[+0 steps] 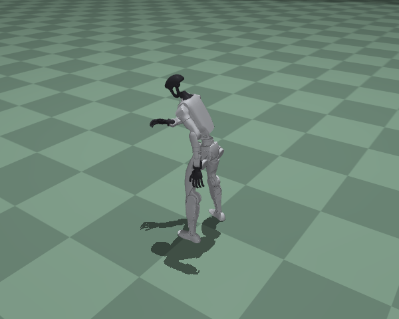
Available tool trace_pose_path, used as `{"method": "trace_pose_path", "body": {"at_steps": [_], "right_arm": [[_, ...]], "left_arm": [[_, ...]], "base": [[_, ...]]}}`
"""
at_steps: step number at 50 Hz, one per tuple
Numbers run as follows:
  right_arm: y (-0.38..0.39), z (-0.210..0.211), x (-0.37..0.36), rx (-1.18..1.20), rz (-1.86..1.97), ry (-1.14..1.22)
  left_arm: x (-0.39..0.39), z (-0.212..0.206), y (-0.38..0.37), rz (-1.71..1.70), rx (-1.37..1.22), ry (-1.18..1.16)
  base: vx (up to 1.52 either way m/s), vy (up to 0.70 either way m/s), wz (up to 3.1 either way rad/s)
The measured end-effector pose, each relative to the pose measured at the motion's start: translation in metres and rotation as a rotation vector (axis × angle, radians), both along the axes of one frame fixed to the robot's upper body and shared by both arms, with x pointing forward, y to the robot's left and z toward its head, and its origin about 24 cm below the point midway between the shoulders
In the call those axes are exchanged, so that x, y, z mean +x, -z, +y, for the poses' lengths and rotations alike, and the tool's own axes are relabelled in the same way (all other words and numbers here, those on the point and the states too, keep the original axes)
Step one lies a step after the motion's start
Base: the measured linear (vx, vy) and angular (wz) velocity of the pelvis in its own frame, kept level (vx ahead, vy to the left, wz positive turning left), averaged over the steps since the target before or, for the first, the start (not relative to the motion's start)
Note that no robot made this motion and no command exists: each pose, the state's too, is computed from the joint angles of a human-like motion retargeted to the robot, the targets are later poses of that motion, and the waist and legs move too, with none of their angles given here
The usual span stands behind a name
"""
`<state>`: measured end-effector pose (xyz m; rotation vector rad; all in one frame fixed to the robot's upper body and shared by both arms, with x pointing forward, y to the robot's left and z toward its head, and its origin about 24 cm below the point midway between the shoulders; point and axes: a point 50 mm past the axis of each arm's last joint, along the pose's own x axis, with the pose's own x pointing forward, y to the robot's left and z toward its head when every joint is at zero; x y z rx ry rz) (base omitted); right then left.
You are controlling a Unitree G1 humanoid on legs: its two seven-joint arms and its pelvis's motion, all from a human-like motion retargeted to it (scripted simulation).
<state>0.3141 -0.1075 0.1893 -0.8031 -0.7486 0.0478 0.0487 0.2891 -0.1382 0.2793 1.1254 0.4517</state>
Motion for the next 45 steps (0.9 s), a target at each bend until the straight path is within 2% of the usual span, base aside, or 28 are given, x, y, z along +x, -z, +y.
{"method": "trace_pose_path", "body": {"at_steps": [10, 23, 27, 33, 39, 45], "right_arm": [[0.021, -0.002, -0.044, -0.213, -0.046, -0.092], [0.005, 0.010, -0.083, -0.076, 0.101, -0.444], [-0.002, 0.018, -0.098, -0.031, 0.146, -0.609], [0.008, 0.031, -0.105, -0.091, 0.330, -0.820], [0.029, 0.031, -0.090, -0.198, 0.449, -0.792], [0.031, 0.027, -0.079, -0.160, 0.437, -0.726]], "left_arm": [[0.015, -0.011, 0.006, 0.028, 0.025, 0.051], [0.031, -0.028, 0.008, 0.057, 0.030, 0.281], [0.024, -0.027, 0.007, 0.058, 0.046, 0.266], [0.008, -0.023, 0.008, 0.074, 0.048, 0.182], [-0.007, -0.025, 0.013, 0.130, 0.003, 0.166], [-0.008, -0.020, 0.012, 0.131, 0.009, 0.164]], "base": [[0.23, 0.05, -0.09], [0.10, 0.01, -0.15], [0.06, 0.00, -0.23], [0.04, -0.01, -0.14], [0.00, 0.00, 0.00], [0.00, 0.00, 0.00]]}}
